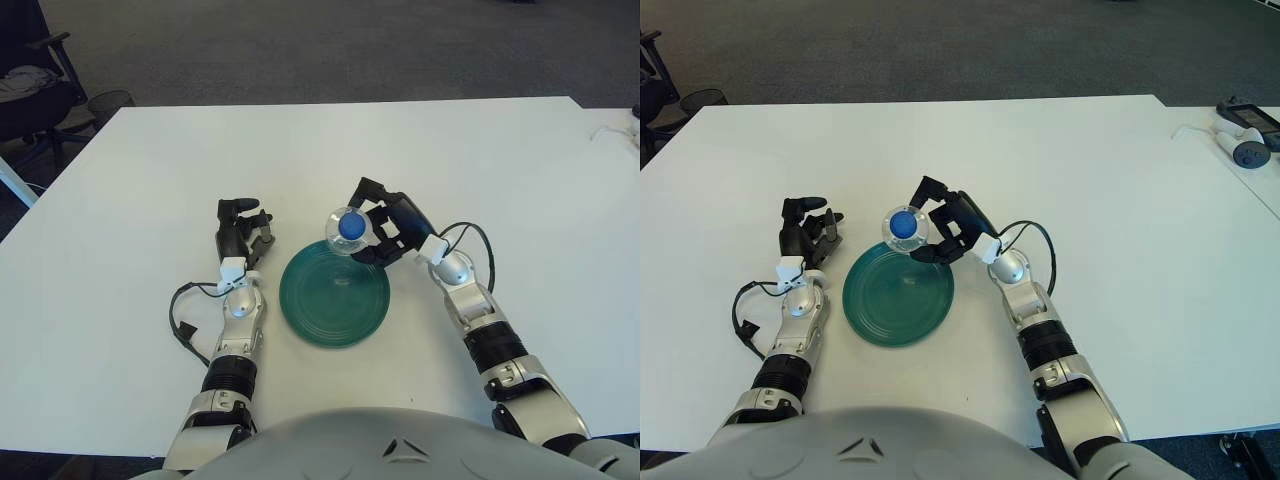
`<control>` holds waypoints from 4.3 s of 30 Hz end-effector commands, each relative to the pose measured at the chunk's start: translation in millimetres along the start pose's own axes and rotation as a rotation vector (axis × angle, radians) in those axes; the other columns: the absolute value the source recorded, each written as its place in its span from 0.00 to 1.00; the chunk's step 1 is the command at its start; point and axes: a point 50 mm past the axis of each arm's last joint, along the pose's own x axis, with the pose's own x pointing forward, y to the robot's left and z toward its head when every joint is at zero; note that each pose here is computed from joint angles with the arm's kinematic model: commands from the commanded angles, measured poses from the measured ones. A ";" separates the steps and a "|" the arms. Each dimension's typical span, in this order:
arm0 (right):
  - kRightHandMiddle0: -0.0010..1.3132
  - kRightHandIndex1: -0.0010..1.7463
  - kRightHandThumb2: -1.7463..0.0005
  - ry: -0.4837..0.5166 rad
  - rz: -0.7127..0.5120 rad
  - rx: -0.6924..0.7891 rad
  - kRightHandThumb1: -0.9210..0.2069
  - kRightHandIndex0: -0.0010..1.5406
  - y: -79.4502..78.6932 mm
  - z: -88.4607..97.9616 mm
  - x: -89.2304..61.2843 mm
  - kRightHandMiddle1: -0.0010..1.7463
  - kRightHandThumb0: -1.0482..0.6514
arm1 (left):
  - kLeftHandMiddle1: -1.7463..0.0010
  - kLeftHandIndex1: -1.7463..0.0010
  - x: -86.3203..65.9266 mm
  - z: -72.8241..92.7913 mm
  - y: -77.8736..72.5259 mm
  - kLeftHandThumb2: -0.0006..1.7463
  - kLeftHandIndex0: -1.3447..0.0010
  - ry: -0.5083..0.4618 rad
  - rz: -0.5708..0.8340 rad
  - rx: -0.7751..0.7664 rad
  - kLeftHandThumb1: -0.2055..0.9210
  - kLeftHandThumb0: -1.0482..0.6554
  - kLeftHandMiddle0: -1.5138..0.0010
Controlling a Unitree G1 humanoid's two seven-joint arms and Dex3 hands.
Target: Put the bottle into the plate.
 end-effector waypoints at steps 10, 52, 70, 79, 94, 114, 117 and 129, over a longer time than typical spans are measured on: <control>0.64 1.00 0.77 -0.130 0.047 -0.032 0.16 0.73 -39.2 10.1 5.0 1.00 0.18 | 0.33 0.00 -18.9 -32.7 17.4 0.47 0.76 0.141 -0.002 0.070 0.81 0.39 0.59; 0.77 1.00 0.79 -0.110 0.156 -0.069 0.07 0.80 -15.9 6.2 -0.7 1.00 0.18 | 0.33 0.00 -21.1 -32.6 14.8 0.44 0.78 0.148 0.002 0.079 0.84 0.40 0.59; 0.57 1.00 0.81 -0.081 0.217 -0.028 0.09 0.64 50.8 -12.2 -1.2 1.00 0.24 | 0.32 0.00 -21.4 -33.9 10.7 0.46 0.77 0.154 0.009 0.064 0.83 0.40 0.59; 0.45 1.00 0.79 -0.101 0.237 -0.175 0.09 0.55 55.0 -15.1 -3.9 1.00 0.25 | 0.33 0.00 -21.6 -33.7 9.5 0.45 0.77 0.144 -0.001 0.069 0.83 0.40 0.59; 0.39 1.00 0.36 -0.093 0.206 -0.199 0.42 0.52 51.8 -18.0 -3.5 1.00 0.35 | 0.33 0.00 -22.0 -34.0 8.0 0.45 0.77 0.152 0.003 0.068 0.84 0.40 0.60; 0.02 0.44 0.75 -0.151 0.243 -0.486 0.02 0.02 32.0 -12.3 -4.8 0.58 0.10 | 0.32 0.00 -22.9 -33.8 7.9 0.43 0.78 0.143 -0.005 0.056 0.85 0.40 0.60; 0.01 0.19 0.71 -0.146 0.276 -0.538 0.01 0.01 30.2 -12.7 -5.9 0.32 0.06 | 0.32 0.00 -23.0 -33.6 7.8 0.43 0.78 0.144 -0.002 0.053 0.85 0.40 0.60; 0.00 0.00 0.61 -0.147 0.374 -0.601 0.00 0.00 25.5 -8.9 -7.0 0.01 0.00 | 0.34 0.00 -22.3 -31.0 6.9 0.43 0.78 0.122 0.019 0.057 0.86 0.40 0.59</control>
